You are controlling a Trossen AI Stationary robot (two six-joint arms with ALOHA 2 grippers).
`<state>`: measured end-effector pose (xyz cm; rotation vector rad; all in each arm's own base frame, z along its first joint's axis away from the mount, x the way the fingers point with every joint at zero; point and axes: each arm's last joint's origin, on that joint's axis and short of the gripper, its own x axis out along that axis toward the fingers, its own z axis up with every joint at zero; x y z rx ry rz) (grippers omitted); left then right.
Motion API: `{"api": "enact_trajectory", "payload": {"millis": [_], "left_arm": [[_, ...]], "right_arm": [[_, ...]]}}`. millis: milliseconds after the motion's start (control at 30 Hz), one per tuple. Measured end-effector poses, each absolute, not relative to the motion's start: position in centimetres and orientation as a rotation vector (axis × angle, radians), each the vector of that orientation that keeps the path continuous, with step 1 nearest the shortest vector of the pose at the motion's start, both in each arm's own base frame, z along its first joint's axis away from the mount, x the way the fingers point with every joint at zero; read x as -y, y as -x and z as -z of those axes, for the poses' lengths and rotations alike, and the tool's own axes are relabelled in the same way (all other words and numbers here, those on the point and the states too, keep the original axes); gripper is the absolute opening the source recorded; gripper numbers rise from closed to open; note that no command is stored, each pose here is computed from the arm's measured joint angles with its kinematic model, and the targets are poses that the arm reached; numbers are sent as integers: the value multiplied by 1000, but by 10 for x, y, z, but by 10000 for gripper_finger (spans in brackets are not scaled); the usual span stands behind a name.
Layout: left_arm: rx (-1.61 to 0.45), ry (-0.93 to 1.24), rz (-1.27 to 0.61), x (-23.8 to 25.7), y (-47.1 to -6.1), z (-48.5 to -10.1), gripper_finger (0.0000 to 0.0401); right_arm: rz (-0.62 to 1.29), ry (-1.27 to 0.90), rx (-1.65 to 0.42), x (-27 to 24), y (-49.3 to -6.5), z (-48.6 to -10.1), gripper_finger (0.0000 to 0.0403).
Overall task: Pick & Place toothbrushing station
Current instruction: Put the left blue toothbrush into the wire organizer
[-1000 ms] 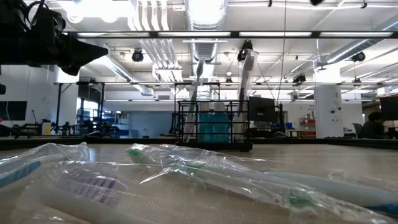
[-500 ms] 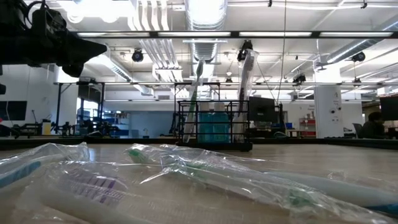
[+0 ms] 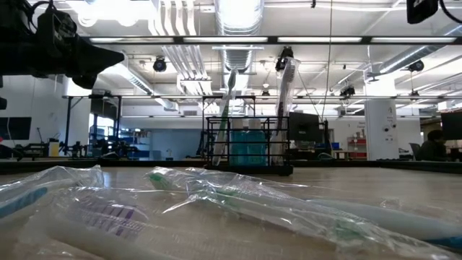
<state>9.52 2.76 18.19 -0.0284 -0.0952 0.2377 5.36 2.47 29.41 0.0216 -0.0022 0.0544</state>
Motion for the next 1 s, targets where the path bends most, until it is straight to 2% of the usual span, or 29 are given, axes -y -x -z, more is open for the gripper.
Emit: {"api": "enact_trajectory", "payload": {"millis": [167, 333, 733, 1000], "left_arm": [[91, 28, -238, -28, -95, -181, 12], [89, 21, -238, -28, -95, -181, 12], [39, 49, -235, -28, -96, -176, 12], [20, 48, -212, -27, -98, -174, 12]], "right_arm": [[-200, -18, 39, -29, -53, -266, 8], [-231, -46, 77, -34, -57, -242, 8], [-6, 14, 48, -31, -71, -216, 8], [4, -11, 13, -24, -79, -205, 8]]}}
